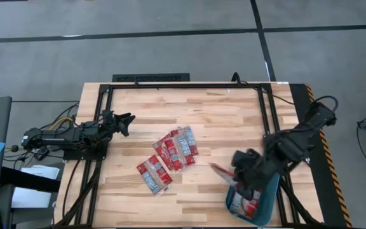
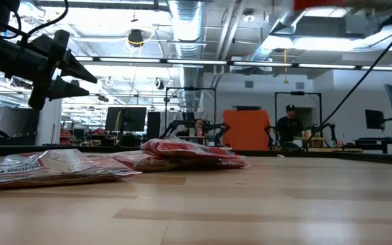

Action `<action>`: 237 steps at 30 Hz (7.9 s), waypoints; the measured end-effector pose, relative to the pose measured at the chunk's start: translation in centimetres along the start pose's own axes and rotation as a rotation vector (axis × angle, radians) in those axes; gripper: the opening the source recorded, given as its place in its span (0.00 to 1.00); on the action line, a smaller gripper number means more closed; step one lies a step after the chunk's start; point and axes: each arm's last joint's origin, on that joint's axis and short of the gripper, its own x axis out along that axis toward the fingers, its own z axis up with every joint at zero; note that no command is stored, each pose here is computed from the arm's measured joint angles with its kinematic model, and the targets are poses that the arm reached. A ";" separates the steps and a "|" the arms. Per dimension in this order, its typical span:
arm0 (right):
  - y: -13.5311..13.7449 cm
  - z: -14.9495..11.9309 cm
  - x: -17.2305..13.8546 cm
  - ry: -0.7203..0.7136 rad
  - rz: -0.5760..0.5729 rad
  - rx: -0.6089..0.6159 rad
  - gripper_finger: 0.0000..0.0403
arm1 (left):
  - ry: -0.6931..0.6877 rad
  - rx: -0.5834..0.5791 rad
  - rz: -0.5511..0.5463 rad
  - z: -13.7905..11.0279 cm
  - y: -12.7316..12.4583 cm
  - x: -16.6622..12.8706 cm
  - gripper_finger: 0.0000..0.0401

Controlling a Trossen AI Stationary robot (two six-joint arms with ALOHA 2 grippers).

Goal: Sort popcorn bags into baskets
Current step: Put the popcorn bag into the blue bin

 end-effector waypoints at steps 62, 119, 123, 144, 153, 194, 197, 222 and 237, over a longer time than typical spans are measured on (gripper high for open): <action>-3.1 1.7 14.7 0.569 -0.732 0.767 0.37 | 0.029 0.068 -0.048 -0.1 -0.1 0.0 0.47; -9.0 16.4 27.0 0.001 -0.393 0.290 0.86 | 0.184 -0.077 -0.186 -0.5 -0.6 -0.1 0.47; -9.4 15.9 26.3 0.021 -0.485 0.288 0.86 | 0.186 -0.074 -0.184 -0.6 -0.6 0.0 0.47; -11.0 15.3 22.3 0.179 -0.660 0.174 0.82 | 0.190 -0.080 -0.186 -0.6 -0.6 0.0 0.47; -10.9 13.8 18.2 0.289 -0.628 0.111 0.80 | 0.191 -0.089 -0.186 -0.6 -0.6 0.0 0.47; -17.3 10.0 21.3 -0.107 -0.035 0.399 0.14 | 0.196 -0.147 -0.176 -0.6 -0.6 0.0 0.47; -17.0 10.2 20.3 -0.136 -0.024 0.390 0.03 | 0.195 -0.147 -0.176 -0.6 -0.6 0.0 0.47; -13.0 2.1 3.8 -0.089 0.155 0.554 0.01 | 0.179 -0.143 -0.157 -0.6 -0.5 0.0 0.47; -10.7 -5.4 1.0 0.173 0.160 0.621 0.03 | 0.156 -0.127 -0.132 -0.5 -0.4 0.0 0.47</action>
